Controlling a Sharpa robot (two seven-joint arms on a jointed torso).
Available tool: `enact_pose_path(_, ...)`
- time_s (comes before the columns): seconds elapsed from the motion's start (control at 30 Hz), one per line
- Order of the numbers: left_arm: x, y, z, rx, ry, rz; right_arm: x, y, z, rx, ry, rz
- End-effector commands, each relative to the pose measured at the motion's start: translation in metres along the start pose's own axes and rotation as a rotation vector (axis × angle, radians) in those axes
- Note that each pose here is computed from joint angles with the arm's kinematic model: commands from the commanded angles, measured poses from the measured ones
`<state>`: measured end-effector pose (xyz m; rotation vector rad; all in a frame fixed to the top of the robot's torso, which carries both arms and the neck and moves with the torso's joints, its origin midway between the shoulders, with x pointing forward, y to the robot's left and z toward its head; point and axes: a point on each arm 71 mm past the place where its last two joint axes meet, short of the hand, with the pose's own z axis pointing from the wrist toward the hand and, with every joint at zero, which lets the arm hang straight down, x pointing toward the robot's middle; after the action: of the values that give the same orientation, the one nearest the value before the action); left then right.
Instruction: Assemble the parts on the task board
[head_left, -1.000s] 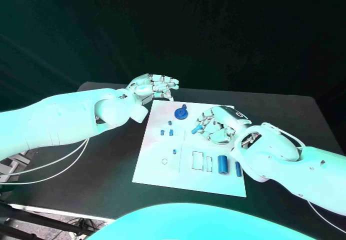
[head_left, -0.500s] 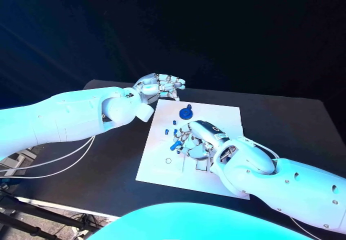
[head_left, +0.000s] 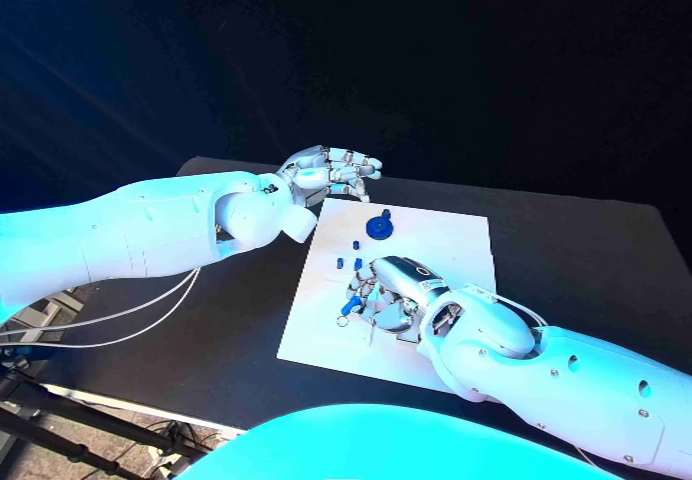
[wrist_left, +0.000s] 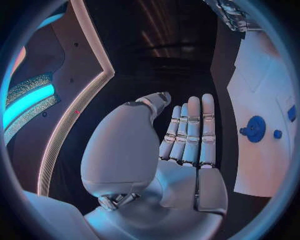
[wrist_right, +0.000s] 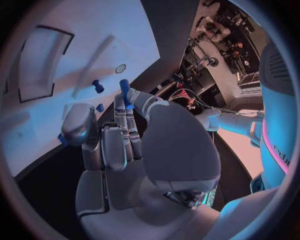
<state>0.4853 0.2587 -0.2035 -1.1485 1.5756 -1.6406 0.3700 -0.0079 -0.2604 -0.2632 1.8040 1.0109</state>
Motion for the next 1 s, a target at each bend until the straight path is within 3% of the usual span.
enact_pose_path(0.03, 0.0029, -0.0014, 0.0011, 0.013, 0.018, -0.004, 0.003, 0.001, 0.001, -0.015, 0.011, -0.061)
enact_pose_path(1.0, 0.0042, -0.0009, 0.0024, 0.01, 0.023, -0.006, 0.021, -0.001, 0.004, 0.008, 0.051, -0.081)
